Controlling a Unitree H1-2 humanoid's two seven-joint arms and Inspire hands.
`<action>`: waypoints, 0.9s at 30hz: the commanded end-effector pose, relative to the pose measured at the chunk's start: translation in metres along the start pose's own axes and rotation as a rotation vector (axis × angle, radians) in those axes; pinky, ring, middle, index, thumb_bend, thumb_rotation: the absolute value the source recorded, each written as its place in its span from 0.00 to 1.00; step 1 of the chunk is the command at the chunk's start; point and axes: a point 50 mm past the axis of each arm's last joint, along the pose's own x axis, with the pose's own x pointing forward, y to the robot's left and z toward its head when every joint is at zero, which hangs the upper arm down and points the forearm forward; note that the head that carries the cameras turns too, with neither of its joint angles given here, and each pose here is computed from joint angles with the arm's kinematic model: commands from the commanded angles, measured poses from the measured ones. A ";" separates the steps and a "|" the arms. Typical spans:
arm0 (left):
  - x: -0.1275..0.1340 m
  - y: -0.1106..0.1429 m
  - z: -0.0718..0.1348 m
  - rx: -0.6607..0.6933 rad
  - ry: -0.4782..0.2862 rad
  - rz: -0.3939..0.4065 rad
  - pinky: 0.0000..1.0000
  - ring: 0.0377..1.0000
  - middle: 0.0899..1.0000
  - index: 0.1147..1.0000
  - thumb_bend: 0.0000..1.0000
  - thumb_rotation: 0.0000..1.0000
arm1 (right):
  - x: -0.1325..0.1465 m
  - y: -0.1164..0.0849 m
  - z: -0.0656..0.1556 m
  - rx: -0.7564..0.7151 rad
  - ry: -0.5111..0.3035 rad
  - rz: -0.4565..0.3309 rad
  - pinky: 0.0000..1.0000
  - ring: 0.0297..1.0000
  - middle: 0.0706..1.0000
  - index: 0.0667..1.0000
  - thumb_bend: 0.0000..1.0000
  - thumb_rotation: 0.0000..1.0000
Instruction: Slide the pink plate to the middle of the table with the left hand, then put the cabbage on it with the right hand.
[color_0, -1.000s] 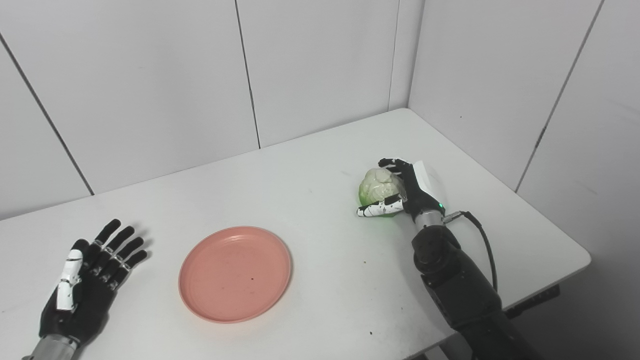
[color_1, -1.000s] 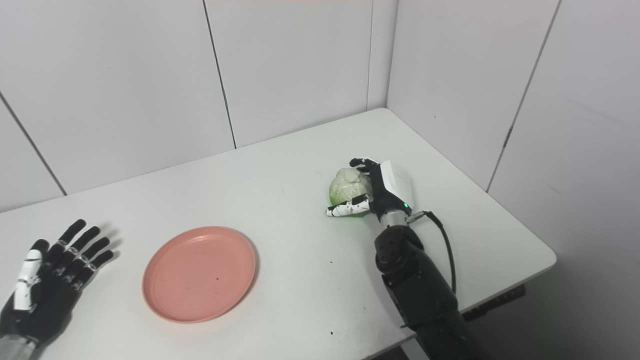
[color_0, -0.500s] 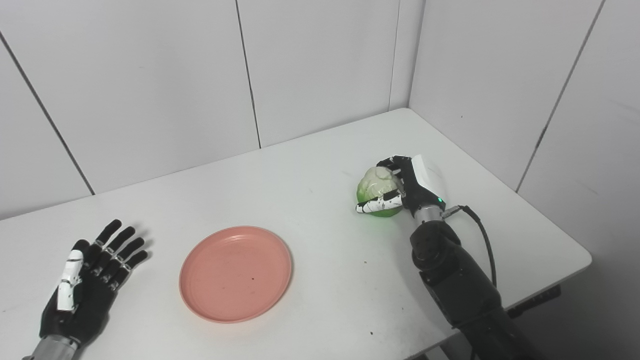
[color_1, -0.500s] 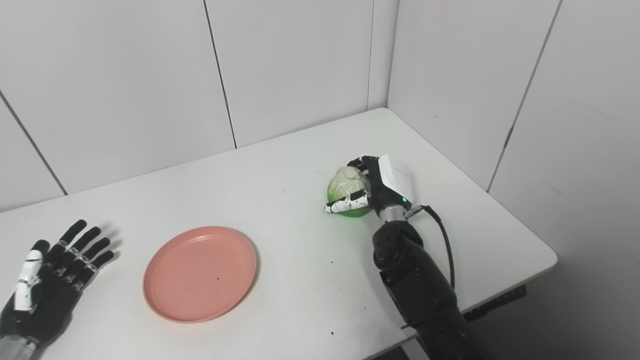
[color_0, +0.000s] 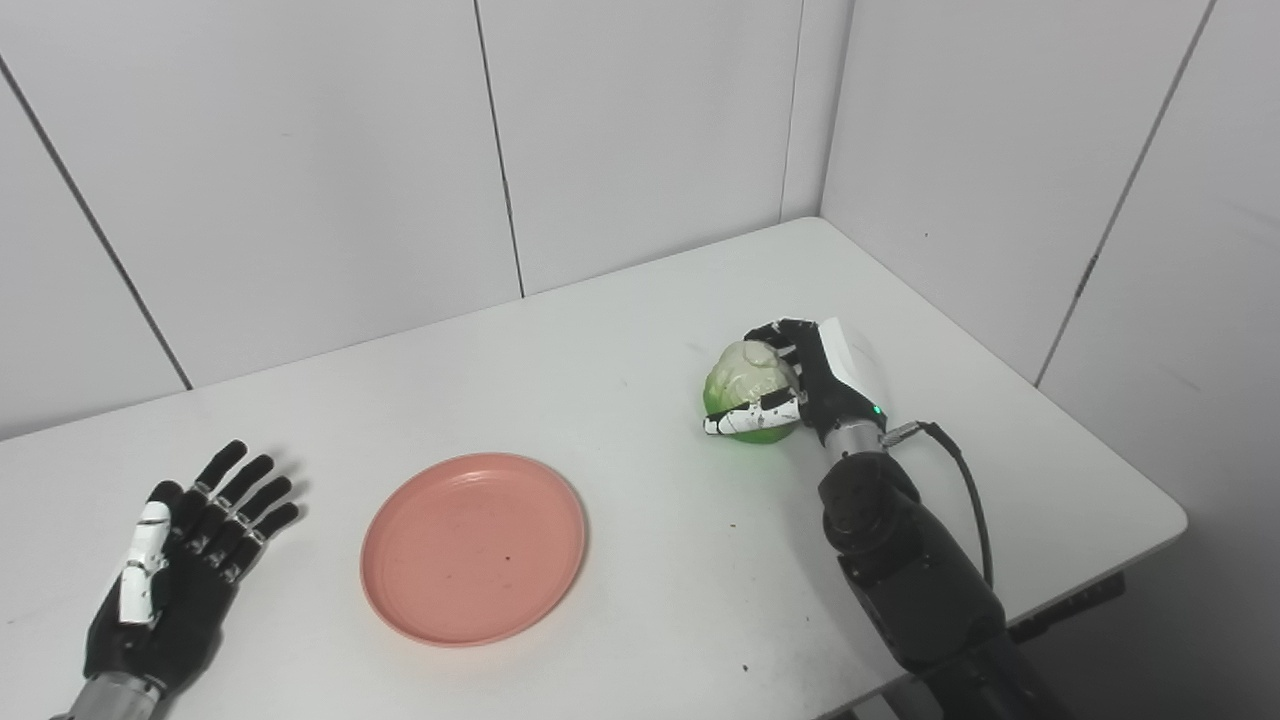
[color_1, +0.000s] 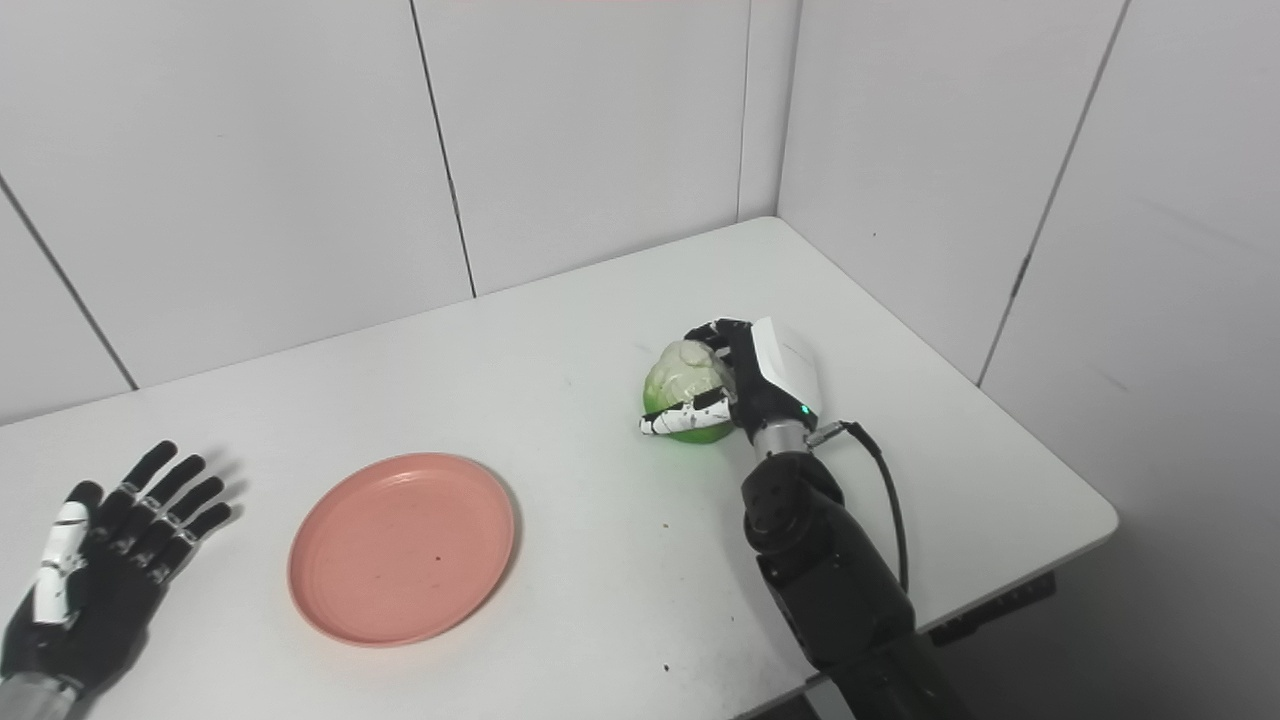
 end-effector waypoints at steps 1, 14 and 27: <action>-0.018 -0.004 -0.043 -0.058 0.167 0.050 0.84 0.86 0.88 0.87 0.49 0.91 | 0.008 -0.011 0.033 0.032 -0.112 -0.046 0.34 0.38 0.40 0.47 0.53 0.00; -0.012 -0.036 -0.047 -0.030 0.150 0.063 0.86 0.88 0.89 0.87 0.51 0.94 | 0.000 -0.004 0.095 0.071 -0.291 0.013 0.37 0.41 0.42 0.46 0.53 0.00; 0.000 -0.083 -0.047 -0.012 0.149 0.090 0.89 0.90 0.91 0.90 0.47 0.99 | -0.008 0.036 0.131 0.100 -0.421 0.159 0.35 0.39 0.42 0.47 0.53 0.00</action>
